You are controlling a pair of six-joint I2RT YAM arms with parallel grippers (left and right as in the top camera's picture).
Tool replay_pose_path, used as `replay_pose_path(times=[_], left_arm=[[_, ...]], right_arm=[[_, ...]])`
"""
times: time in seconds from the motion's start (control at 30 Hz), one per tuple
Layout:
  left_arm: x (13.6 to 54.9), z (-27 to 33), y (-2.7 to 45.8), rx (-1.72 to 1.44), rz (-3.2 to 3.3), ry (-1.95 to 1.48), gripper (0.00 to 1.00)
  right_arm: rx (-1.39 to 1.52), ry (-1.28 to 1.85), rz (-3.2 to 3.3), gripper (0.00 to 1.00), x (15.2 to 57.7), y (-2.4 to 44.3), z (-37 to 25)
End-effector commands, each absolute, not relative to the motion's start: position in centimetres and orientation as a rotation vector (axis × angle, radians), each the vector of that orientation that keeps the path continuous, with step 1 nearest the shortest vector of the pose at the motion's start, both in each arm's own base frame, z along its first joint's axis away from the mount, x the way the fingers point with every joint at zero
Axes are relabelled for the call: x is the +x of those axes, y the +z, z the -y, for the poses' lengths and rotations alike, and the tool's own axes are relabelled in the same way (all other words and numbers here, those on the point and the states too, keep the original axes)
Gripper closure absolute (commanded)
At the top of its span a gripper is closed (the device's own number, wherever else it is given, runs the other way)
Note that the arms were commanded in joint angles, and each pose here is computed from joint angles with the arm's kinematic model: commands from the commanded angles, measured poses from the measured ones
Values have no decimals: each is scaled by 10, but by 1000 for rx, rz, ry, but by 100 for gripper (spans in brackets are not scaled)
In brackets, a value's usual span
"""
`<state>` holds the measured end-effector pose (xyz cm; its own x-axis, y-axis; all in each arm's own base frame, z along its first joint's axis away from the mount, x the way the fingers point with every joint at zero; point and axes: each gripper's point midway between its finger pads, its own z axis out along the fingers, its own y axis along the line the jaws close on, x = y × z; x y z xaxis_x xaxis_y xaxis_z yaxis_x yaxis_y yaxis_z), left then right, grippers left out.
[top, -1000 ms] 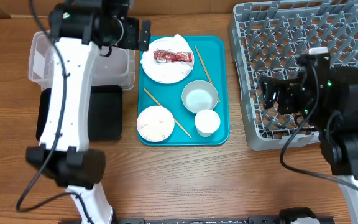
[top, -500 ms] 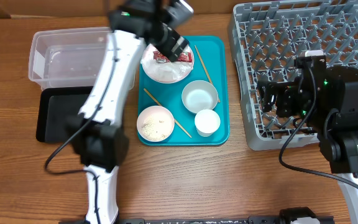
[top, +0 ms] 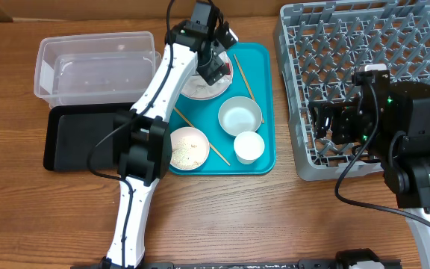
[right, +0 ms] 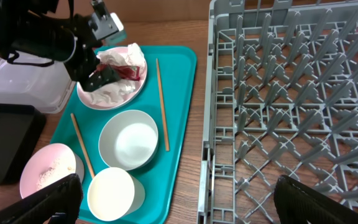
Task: Sort waste into correct bins and load items into the dishwasher
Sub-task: 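Reach the left gripper to the white plate and grasp the wrapper and tissue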
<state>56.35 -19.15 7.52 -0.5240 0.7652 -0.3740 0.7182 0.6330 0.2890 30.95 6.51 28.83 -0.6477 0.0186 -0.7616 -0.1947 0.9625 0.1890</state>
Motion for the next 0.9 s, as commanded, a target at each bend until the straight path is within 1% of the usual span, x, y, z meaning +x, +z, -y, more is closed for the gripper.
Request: replay_pose_path(times=[0.0, 0.2, 0.43, 0.47, 0.5, 0.57, 0.6, 0.63, 0.7, 0.77, 0.87], left_arm=[[563, 194, 58, 1211, -2391, 117, 0], [560, 193, 29, 1218, -2447, 107, 0], [557, 191, 12, 1096, -2535, 74, 0], [556, 190, 8, 1077, -2553, 69, 2], [554, 189, 5, 1067, -2567, 66, 7], [550, 188, 0, 1053, -2595, 60, 31], [549, 188, -1, 1043, -2607, 58, 51], [548, 187, -2, 1025, -2619, 54, 63], [547, 187, -2, 953, -2648, 42, 82], [548, 184, -1, 904, -2664, 59, 96], [551, 177, 9, 784, -2689, 101, 96]], right_arm=[[-131, 331, -2216, 0, 309, 304, -68], [-131, 330, -2220, 0, 309, 303, -68], [-129, 332, -2244, 0, 313, 296, -68], [-128, 332, -2249, 0, 314, 295, -68], [-124, 335, -2255, 0, 315, 293, -69], [-119, 336, -2267, 0, 317, 289, -69], [-119, 336, -2273, 0, 318, 288, -69], [-118, 336, -2279, 0, 319, 286, -69], [-118, 336, -2286, 0, 321, 283, -69], [-117, 336, -2291, 0, 322, 282, -69], [-118, 336, -2289, 0, 324, 282, -69]])
